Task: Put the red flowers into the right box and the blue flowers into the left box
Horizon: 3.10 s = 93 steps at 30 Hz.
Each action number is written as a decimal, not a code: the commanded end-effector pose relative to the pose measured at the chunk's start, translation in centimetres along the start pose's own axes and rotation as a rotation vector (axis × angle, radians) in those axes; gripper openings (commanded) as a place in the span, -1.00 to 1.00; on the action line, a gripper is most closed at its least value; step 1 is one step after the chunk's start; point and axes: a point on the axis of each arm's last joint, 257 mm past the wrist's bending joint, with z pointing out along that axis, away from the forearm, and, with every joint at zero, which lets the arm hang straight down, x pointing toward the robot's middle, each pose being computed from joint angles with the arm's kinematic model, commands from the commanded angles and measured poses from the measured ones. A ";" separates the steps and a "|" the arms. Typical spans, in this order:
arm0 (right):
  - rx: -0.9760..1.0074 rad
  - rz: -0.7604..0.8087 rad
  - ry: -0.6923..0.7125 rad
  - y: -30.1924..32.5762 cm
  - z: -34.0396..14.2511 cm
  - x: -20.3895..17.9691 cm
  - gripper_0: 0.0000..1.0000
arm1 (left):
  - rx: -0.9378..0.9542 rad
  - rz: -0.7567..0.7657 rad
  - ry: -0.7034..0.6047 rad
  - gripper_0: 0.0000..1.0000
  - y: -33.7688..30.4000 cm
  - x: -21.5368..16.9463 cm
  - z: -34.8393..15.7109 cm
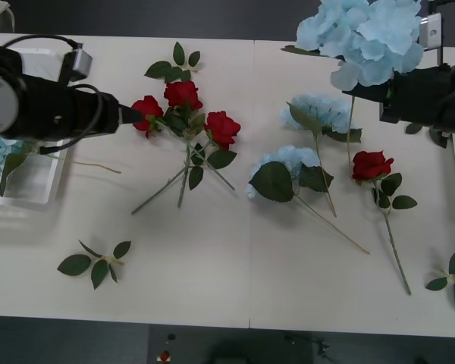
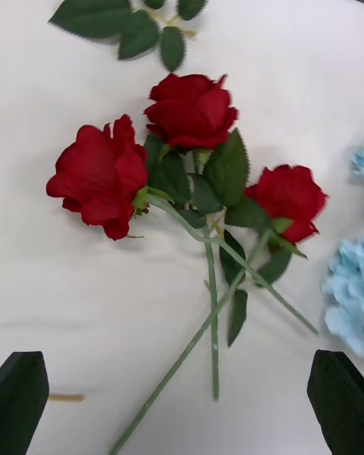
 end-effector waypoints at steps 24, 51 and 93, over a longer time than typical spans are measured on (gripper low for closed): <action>-0.301 -0.044 -0.092 11.0 7.3 -2.1 -1.00 | 0.835 0.645 -0.269 1.00 -19.1 11.9 1.1; -0.374 -0.056 -0.060 12.8 12.9 -1.7 -1.00 | 1.010 0.340 -0.424 1.00 -32.7 12.7 2.8; -0.386 -0.037 -0.051 13.1 12.9 -1.7 1.00 | 0.926 0.116 -0.594 -1.00 -25.0 3.7 0.1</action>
